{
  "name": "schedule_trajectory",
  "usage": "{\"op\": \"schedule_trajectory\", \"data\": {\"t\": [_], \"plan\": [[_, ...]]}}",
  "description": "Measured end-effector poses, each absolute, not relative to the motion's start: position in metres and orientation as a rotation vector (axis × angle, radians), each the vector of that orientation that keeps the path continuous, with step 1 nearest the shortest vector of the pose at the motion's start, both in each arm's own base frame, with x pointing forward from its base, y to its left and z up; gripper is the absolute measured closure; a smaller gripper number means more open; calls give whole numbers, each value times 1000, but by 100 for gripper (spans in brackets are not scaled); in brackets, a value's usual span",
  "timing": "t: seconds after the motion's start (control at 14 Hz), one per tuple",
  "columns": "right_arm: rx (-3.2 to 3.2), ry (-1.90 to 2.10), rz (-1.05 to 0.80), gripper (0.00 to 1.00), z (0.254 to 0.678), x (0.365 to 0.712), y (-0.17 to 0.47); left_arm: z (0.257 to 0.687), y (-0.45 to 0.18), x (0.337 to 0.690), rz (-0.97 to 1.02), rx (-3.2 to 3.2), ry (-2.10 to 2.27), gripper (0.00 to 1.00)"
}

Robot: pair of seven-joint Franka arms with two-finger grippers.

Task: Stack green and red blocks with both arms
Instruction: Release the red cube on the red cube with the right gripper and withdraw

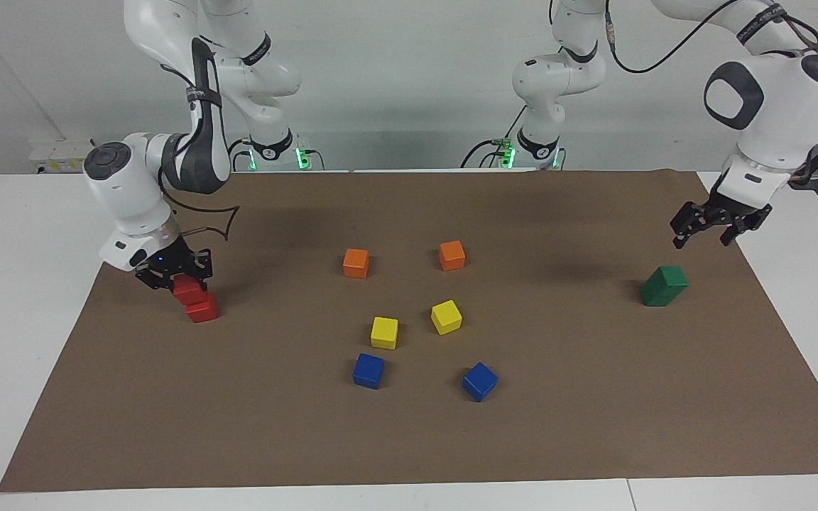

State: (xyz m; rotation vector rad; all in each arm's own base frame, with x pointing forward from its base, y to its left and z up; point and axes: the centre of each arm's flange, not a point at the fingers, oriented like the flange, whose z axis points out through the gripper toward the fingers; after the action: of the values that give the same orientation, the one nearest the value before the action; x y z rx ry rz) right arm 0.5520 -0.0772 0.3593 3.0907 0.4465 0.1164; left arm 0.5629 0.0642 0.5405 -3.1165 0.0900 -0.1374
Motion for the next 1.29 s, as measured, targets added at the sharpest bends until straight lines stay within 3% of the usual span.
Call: {"op": "schedule_trajectory", "data": {"t": [0.57, 1.29], "plan": [[3090, 452, 117, 45, 356, 549, -86, 591, 32, 527, 75, -3133, 49, 0], [3097, 390, 134, 45, 352, 549, -83, 599, 7, 529, 44, -3137, 12, 0]]}}
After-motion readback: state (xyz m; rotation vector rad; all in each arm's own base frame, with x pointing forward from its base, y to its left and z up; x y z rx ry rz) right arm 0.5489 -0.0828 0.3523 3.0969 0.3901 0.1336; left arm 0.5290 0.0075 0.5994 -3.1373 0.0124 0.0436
